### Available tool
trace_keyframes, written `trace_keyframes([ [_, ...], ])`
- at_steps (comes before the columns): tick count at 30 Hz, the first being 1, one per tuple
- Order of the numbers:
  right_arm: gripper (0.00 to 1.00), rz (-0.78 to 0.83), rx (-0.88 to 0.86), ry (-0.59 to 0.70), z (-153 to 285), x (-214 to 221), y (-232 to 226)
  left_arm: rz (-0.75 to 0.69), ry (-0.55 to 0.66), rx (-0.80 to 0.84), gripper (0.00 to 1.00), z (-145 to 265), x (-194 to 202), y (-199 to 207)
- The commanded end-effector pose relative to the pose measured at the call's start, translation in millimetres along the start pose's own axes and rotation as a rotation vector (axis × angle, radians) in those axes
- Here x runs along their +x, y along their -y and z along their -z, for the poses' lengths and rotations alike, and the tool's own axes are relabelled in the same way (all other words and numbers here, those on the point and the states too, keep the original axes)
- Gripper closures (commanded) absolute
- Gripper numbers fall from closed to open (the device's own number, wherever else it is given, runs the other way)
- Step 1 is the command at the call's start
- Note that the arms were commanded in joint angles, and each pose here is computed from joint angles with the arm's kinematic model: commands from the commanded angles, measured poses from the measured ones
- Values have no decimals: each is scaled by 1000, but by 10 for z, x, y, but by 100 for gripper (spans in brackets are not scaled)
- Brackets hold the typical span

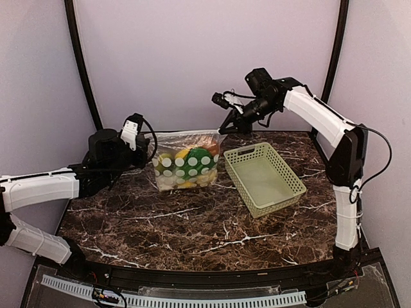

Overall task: Place the food in the zip-top bag and seal the zipper
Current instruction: Zip the fake fruit into the zipper food storage bag.

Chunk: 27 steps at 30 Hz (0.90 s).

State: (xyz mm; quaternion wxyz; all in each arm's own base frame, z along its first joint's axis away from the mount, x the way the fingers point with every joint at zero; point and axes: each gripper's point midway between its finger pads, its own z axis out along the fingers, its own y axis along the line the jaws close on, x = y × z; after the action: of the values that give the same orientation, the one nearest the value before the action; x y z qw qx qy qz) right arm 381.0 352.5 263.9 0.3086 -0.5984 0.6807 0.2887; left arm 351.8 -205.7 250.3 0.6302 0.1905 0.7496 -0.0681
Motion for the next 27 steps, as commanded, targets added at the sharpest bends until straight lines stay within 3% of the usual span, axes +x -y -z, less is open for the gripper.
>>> trace_keyframes([
  [1, 100, -11, 44, 29, 43, -113, 162, 111, 86, 26, 99, -102, -279, -170],
  [4, 100, -17, -9, 45, -52, -48, -1, 159, 42, 98, 99, -126, -204, -47],
  [9, 100, -19, -134, 19, -337, 227, -504, 254, -117, 230, 99, -7, 299, 217],
  [15, 100, -7, -303, -70, -665, 570, -1283, 403, -191, 234, 93, 378, 828, 229],
  [19, 98, 0, -364, -126, -695, 745, -1629, 434, -257, 244, 66, 619, 1008, 250],
  [20, 94, -12, -377, -137, -688, 786, -1673, 433, -269, 237, 63, 690, 1019, 229],
  [23, 76, -52, -406, -164, -664, 873, -1754, 434, -284, 201, 39, 838, 942, 133],
  [24, 73, -59, -407, -171, -651, 879, -1761, 420, -329, 193, 36, 891, 1012, 125],
  [27, 67, -58, -397, -162, -553, 787, -1750, 353, -310, 229, 31, 974, 737, 120],
])
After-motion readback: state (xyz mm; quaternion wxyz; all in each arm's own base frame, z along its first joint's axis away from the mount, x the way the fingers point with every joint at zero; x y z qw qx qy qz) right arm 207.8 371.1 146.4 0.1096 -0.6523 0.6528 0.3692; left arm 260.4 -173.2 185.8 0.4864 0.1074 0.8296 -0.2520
